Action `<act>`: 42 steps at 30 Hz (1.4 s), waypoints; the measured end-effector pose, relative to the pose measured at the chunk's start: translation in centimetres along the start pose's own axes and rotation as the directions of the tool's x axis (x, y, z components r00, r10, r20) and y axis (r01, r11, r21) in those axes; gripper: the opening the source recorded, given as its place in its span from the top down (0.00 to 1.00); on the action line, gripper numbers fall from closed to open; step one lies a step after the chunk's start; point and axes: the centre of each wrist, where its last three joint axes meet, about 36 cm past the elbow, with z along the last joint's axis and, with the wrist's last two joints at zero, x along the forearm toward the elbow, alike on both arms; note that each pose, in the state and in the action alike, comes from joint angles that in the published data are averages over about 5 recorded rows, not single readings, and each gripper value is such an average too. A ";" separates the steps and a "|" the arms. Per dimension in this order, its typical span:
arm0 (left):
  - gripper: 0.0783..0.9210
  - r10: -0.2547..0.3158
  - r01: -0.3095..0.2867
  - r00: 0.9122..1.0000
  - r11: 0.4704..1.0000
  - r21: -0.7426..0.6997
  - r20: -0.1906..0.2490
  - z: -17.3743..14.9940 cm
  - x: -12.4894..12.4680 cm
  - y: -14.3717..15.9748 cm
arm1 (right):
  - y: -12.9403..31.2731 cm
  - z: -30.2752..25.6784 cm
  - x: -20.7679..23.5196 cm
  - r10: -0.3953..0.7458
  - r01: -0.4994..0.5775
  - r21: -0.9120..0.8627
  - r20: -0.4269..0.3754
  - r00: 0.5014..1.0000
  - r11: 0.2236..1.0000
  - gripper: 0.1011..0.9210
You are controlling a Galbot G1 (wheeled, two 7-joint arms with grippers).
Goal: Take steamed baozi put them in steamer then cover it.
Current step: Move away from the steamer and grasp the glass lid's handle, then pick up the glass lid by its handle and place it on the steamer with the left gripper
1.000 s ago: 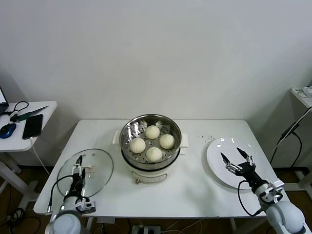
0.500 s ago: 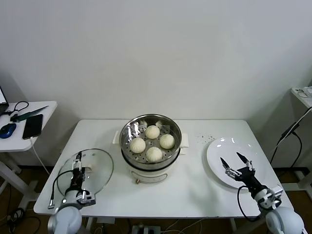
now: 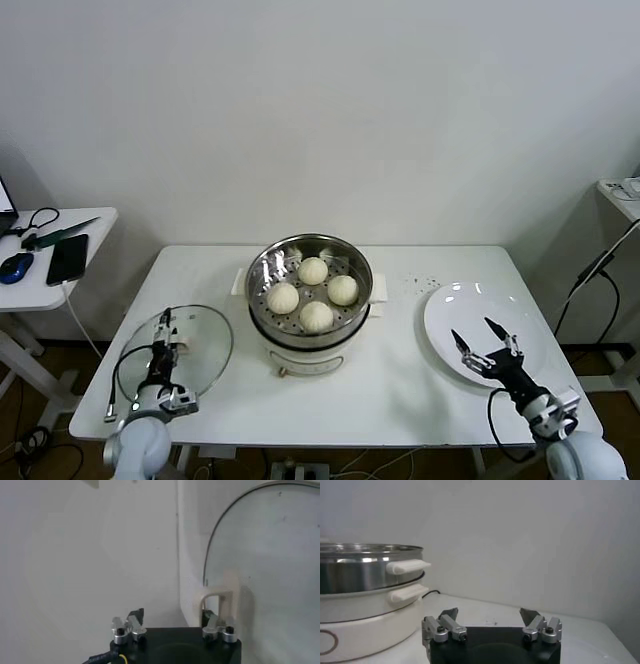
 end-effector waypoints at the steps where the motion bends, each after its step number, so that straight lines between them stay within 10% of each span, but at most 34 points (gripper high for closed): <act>1: 0.34 0.002 -0.002 1.000 1.000 0.002 0.000 0.0 -0.1 -0.1 | 0.0 0.0 0.0 0.000 0.000 0.001 0.001 1.000 1.000 0.12; 17: 0.90 -0.003 0.004 1.000 1.000 0.031 -0.005 0.3 0.1 -0.1 | 0.2 0.2 0.1 -0.005 0.005 0.012 0.004 1.000 1.000 0.12; 30: 0.92 -0.107 0.108 0.993 0.994 0.016 -0.049 0.1 2.9 5.4 | -0.5 -0.4 0.0 -0.006 0.005 0.032 0.007 1.000 0.999 0.12; 42: 0.92 -0.253 0.251 0.960 0.968 -0.031 -0.121 -1.7 6.1 13.8 | -1.1 -0.7 -0.9 -0.007 0.007 0.058 0.005 1.000 0.998 0.12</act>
